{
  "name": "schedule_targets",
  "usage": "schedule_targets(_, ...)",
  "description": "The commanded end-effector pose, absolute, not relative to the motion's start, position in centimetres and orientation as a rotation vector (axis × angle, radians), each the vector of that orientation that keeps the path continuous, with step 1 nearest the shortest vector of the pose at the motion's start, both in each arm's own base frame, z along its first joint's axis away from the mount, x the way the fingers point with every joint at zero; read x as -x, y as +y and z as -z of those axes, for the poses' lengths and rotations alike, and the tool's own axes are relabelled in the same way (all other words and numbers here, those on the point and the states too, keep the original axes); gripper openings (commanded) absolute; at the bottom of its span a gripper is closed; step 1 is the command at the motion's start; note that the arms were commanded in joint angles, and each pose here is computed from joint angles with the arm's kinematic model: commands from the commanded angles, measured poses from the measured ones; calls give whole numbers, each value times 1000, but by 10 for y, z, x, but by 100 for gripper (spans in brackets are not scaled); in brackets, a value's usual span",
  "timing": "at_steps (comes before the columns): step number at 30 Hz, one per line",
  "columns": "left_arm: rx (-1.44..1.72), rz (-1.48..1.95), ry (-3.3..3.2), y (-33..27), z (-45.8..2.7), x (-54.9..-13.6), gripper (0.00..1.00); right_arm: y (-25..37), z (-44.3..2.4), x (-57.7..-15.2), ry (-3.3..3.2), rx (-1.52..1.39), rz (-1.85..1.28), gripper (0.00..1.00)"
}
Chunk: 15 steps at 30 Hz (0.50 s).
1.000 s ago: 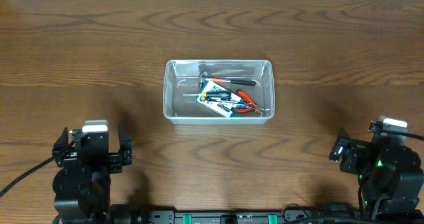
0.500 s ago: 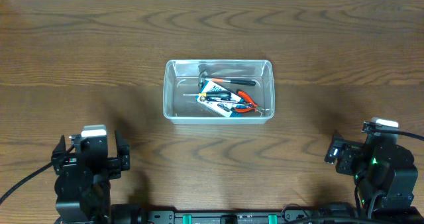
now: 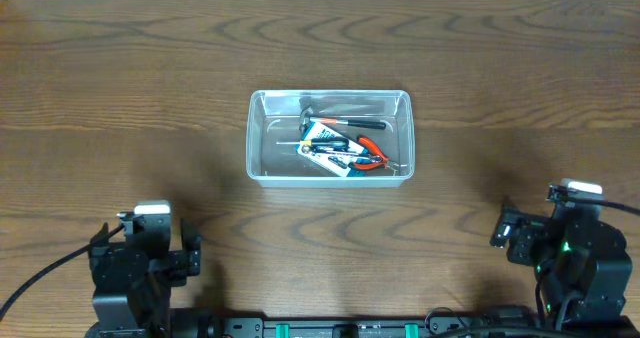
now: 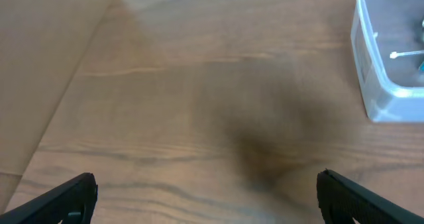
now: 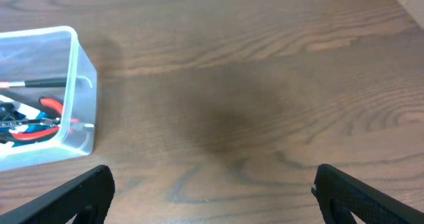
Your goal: Pack container
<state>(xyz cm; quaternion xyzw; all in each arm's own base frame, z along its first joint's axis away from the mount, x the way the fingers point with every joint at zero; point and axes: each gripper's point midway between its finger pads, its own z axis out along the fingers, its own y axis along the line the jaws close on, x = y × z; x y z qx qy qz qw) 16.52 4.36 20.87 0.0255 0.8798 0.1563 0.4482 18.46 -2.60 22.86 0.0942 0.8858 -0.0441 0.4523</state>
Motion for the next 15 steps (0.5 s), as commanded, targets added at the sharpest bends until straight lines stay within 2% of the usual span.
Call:
schedule_targets(1, -55, -396, 2185, 45, -207, -162, 98, -31, -241, -170, 2103, -235, 130, 99)
schedule_targets(8, -55, -396, 2186, 45, -207, -162, 98, -29, -269, -121, 1815, -227, 55, 99)
schedule_targets(10, -55, -397, 2186, 45, -207, -162, 98, -29, -274, -128, 1789, -216, 55, 99)
schedule_targets(15, -55, -396, 2186, 45, -207, -162, 98, -17, -278, -178, 1646, -134, 30, 99)
